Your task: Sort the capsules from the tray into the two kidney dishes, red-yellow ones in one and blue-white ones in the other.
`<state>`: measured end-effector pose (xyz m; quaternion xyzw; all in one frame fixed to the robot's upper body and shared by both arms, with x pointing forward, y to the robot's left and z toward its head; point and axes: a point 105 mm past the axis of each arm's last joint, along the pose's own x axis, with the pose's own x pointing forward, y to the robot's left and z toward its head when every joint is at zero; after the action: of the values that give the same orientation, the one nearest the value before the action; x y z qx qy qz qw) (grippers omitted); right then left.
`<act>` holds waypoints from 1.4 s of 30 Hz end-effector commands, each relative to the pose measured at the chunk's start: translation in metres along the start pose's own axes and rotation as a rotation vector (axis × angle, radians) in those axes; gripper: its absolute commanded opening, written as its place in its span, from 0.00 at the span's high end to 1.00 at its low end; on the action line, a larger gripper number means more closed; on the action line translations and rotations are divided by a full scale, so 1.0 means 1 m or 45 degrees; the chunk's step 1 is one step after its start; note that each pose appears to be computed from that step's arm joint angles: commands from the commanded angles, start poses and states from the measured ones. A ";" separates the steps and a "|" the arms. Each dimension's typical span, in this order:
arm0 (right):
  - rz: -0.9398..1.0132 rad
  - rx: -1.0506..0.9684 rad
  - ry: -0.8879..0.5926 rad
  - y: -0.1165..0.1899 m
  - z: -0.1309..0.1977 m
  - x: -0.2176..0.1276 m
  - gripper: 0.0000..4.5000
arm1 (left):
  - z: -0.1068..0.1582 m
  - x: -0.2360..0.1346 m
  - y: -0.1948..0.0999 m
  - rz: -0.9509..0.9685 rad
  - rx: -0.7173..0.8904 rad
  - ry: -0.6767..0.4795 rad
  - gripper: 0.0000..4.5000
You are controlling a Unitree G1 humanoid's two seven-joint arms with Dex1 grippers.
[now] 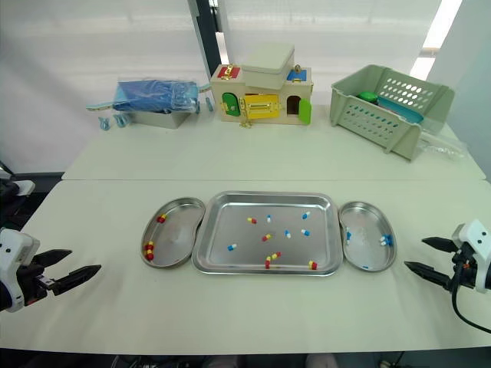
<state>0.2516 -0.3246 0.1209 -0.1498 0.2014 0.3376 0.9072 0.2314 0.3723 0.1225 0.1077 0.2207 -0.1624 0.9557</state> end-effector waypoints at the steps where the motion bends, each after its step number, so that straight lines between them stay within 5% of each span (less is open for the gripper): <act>1: -0.030 -0.046 -0.030 -0.003 0.010 -0.007 0.00 | 0.007 -0.003 0.003 0.003 0.032 -0.004 0.00; 34: -0.015 -0.038 0.004 -0.004 0.002 -0.011 0.00 | 0.004 -0.002 -0.003 -0.043 0.023 0.008 0.00; 42: -0.007 -0.058 0.014 -0.009 0.006 -0.012 0.00 | 0.017 -0.020 -0.051 -0.288 0.014 -0.135 0.00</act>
<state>0.2489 -0.3315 0.1196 -0.1500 0.2064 0.3385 0.9057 0.2056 0.3365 0.1199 0.0697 0.2204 -0.2558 0.9387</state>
